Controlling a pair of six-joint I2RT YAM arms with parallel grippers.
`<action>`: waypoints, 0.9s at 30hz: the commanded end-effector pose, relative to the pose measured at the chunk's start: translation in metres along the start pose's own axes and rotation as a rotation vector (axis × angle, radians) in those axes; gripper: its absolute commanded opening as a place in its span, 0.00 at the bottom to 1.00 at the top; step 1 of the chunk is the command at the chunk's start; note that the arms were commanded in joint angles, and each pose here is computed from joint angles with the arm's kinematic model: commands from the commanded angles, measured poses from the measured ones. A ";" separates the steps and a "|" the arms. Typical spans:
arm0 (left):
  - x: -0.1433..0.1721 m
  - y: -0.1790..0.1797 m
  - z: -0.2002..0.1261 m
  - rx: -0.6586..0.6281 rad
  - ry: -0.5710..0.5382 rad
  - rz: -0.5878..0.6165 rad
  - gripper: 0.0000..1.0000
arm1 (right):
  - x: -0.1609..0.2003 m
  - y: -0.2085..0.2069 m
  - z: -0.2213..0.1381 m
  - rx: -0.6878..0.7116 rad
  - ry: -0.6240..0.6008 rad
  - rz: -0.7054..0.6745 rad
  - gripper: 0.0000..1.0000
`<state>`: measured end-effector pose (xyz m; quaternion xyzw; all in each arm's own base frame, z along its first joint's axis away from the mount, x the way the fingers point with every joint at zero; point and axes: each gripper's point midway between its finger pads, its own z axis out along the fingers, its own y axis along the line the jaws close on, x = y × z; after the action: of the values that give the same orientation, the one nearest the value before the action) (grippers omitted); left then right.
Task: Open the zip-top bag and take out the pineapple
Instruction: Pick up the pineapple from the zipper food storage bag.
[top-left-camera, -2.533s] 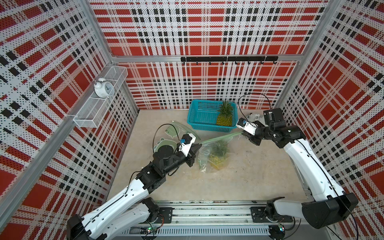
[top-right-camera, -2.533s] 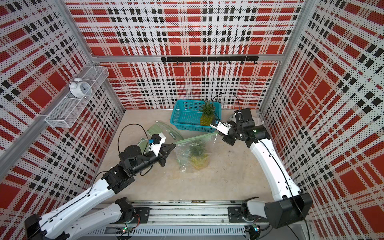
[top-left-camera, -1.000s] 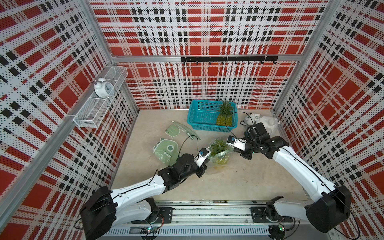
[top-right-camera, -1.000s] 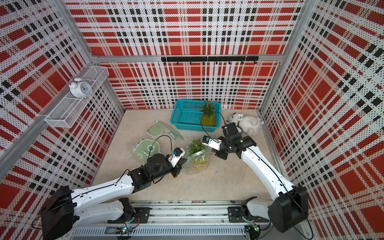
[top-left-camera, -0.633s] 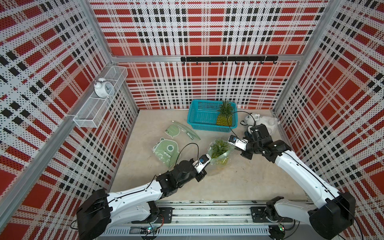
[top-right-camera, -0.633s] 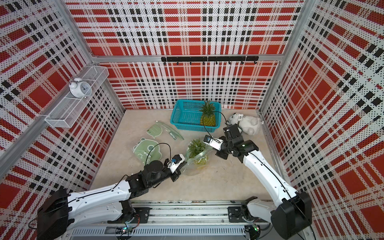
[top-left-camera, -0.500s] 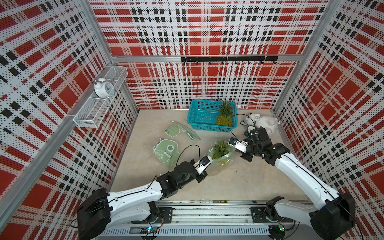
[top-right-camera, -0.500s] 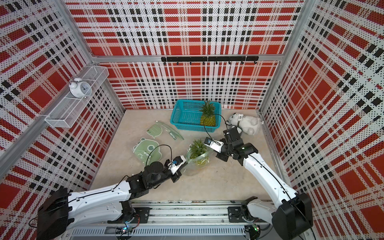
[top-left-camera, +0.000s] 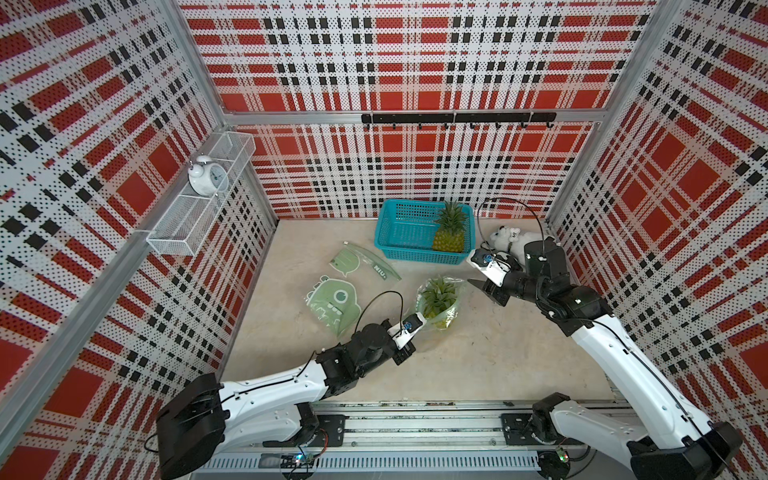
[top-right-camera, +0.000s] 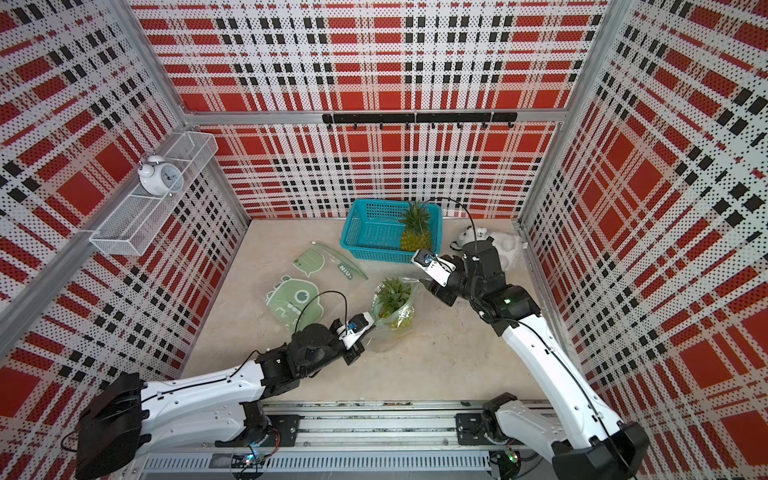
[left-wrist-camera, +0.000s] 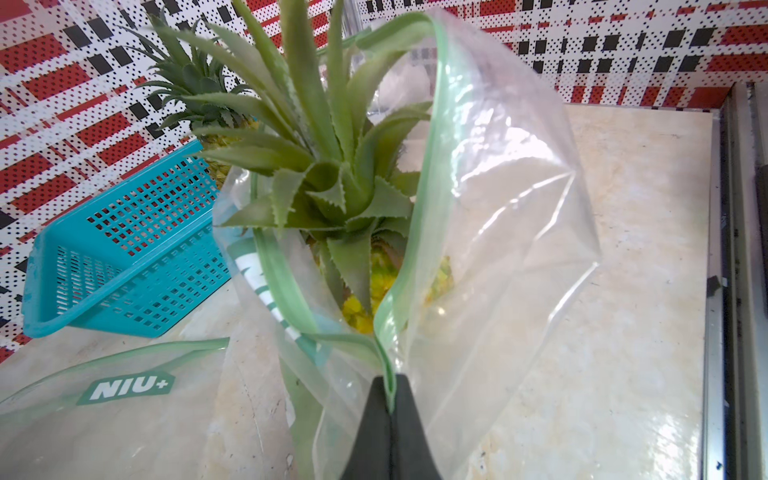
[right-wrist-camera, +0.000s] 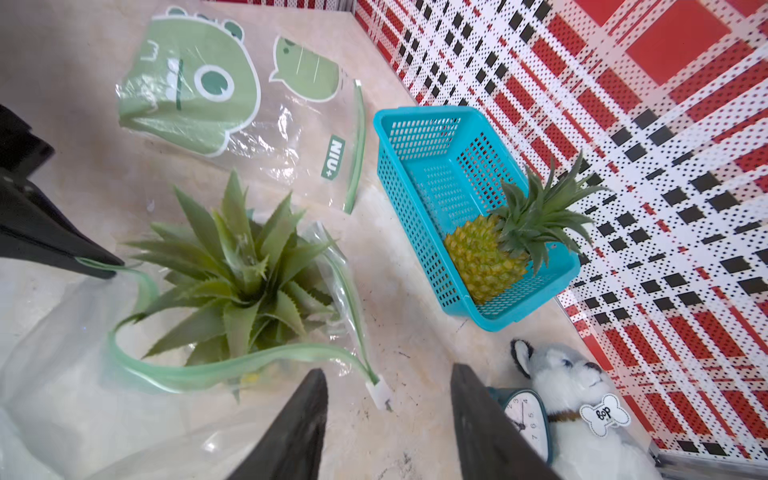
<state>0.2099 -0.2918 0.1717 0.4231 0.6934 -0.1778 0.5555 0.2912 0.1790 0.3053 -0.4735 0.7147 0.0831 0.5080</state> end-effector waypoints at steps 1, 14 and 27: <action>-0.009 0.003 -0.001 -0.017 -0.024 0.011 0.00 | -0.031 0.005 -0.009 -0.049 -0.111 0.117 0.57; -0.014 0.007 -0.005 -0.033 -0.041 0.010 0.00 | -0.028 0.050 0.024 -0.193 -0.071 0.349 0.70; -0.012 0.006 -0.003 -0.031 -0.028 0.012 0.00 | 0.001 0.067 0.054 -0.113 -0.015 0.349 0.80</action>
<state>0.2117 -0.2890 0.1776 0.4174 0.6907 -0.1719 0.5650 0.2642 0.2446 0.2473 -0.3878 0.7793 0.2296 0.4354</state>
